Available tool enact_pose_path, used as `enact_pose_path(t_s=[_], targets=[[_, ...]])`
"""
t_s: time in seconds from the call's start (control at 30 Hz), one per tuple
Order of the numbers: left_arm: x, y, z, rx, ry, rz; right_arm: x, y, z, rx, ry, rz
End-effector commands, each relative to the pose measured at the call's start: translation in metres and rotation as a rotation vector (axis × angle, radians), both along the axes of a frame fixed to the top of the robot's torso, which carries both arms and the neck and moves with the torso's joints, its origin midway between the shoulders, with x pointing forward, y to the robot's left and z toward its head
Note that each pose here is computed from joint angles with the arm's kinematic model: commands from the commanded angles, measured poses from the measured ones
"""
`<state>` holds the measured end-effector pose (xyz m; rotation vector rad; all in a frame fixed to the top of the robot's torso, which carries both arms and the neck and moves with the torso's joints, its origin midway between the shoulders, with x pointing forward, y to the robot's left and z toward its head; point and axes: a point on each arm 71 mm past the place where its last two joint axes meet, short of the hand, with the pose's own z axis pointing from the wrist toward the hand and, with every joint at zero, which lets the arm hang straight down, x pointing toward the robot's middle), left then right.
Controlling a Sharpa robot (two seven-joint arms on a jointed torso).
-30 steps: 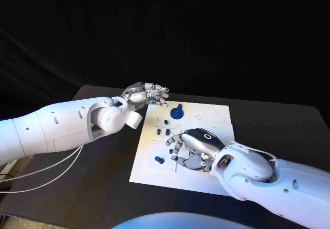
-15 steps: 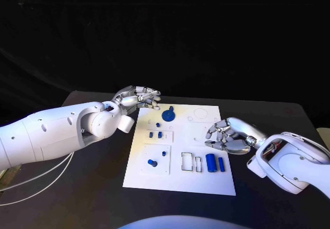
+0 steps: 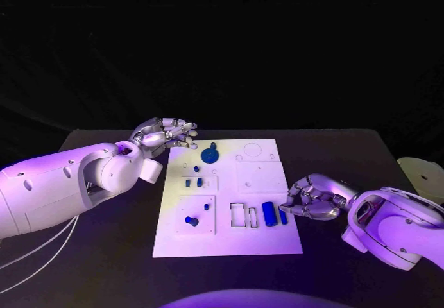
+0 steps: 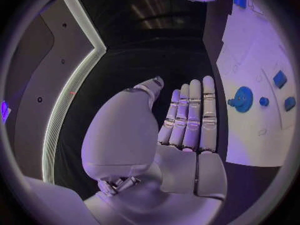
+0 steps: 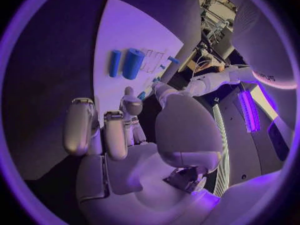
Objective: Assemble the parts on the task board
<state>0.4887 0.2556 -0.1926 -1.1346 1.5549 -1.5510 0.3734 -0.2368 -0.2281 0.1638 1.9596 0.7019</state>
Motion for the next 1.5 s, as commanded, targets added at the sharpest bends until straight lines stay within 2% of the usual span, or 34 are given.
enact_pose_path(t_s=[0.03,0.27,0.73,1.0,1.2,1.5], targets=[[-0.0006,-0.003,0.0013,-0.014,-0.009,-0.012,-0.002,0.005,-0.005,-0.100,-0.039,0.011],[-0.0010,-0.003,0.0015,-0.016,-0.009,-0.014,-0.001,0.018,-0.012,-0.139,-0.053,0.035],[-0.0018,-0.002,0.0019,-0.016,-0.010,-0.013,0.002,0.035,-0.023,-0.167,-0.068,0.025],[-0.0020,-0.002,0.0022,-0.018,-0.014,-0.013,0.004,0.040,-0.033,-0.208,-0.041,0.026],[-0.0024,-0.002,0.0026,-0.023,-0.016,-0.021,0.004,0.044,-0.042,-0.236,-0.019,0.023],[-0.0025,-0.002,0.0028,-0.024,-0.018,-0.022,0.001,0.052,-0.051,-0.243,-0.001,0.022]])
